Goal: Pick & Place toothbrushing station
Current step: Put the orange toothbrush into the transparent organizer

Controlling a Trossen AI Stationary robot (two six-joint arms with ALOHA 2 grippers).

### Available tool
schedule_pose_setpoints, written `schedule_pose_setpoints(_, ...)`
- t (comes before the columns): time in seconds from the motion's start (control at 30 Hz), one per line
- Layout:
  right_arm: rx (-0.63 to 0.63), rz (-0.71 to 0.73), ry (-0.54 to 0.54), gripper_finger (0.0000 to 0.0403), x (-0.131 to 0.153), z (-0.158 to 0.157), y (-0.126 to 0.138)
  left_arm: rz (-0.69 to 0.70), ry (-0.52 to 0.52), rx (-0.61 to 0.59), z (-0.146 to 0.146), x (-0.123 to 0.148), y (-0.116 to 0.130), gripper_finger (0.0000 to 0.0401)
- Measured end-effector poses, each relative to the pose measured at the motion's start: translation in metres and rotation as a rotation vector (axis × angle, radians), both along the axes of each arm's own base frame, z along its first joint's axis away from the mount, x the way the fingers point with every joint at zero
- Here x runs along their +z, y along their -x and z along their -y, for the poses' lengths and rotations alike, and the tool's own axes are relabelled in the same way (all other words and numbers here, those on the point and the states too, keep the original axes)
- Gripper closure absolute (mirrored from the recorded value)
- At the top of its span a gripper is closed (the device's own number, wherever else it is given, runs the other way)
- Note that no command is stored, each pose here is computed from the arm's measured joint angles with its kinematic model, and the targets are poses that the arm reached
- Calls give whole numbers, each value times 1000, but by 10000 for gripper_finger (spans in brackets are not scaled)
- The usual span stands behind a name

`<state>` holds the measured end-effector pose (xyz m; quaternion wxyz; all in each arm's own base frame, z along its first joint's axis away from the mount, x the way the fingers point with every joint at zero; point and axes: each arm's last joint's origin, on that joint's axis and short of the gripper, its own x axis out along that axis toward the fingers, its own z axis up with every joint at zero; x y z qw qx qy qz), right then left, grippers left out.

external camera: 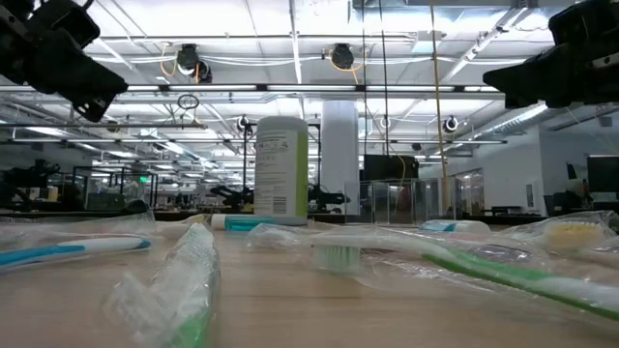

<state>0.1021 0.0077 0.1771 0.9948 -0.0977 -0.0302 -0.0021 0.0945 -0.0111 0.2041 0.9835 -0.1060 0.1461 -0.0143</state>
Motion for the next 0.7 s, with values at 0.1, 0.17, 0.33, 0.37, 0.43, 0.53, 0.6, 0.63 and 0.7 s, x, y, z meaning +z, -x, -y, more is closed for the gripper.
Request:
schedule_pose_setpoints(0.1, -3, 0, 37, 401, 0, 0, 0, -58, -12, 8, 1, 17, -11, 359)
schedule_pose_setpoints(0.17, -3, 0, 58, 401, 0, 0, 0, -138, -23, 36, 2, 20, -20, 359)
schedule_pose_setpoints(0.33, -7, -2, 131, 401, -1, 0, 0, -345, 66, 165, 3, 14, -48, 359)
schedule_pose_setpoints(0.37, -8, -2, 142, 401, -1, 0, 0, -384, 78, 177, 3, 11, -53, 359)
schedule_pose_setpoints(0.43, -9, -3, 158, 401, -1, 0, 0, -434, 104, 203, 4, 7, -62, 359)
schedule_pose_setpoints(0.53, -10, -3, 160, 401, -1, 0, 0, -447, 136, 244, 2, 0, -75, 359)
schedule_pose_setpoints(0.6, -10, 5, 160, 401, 0, 0, 0, -443, 160, 264, 1, -3, -82, 359)
schedule_pose_setpoints(0.63, -10, 6, 160, 401, 0, 0, 0, -435, 166, 266, 0, -4, -86, 359)
schedule_pose_setpoints(0.7, -10, 6, 159, 401, 0, 0, 0, -412, 181, 269, 1, -5, -92, 359)
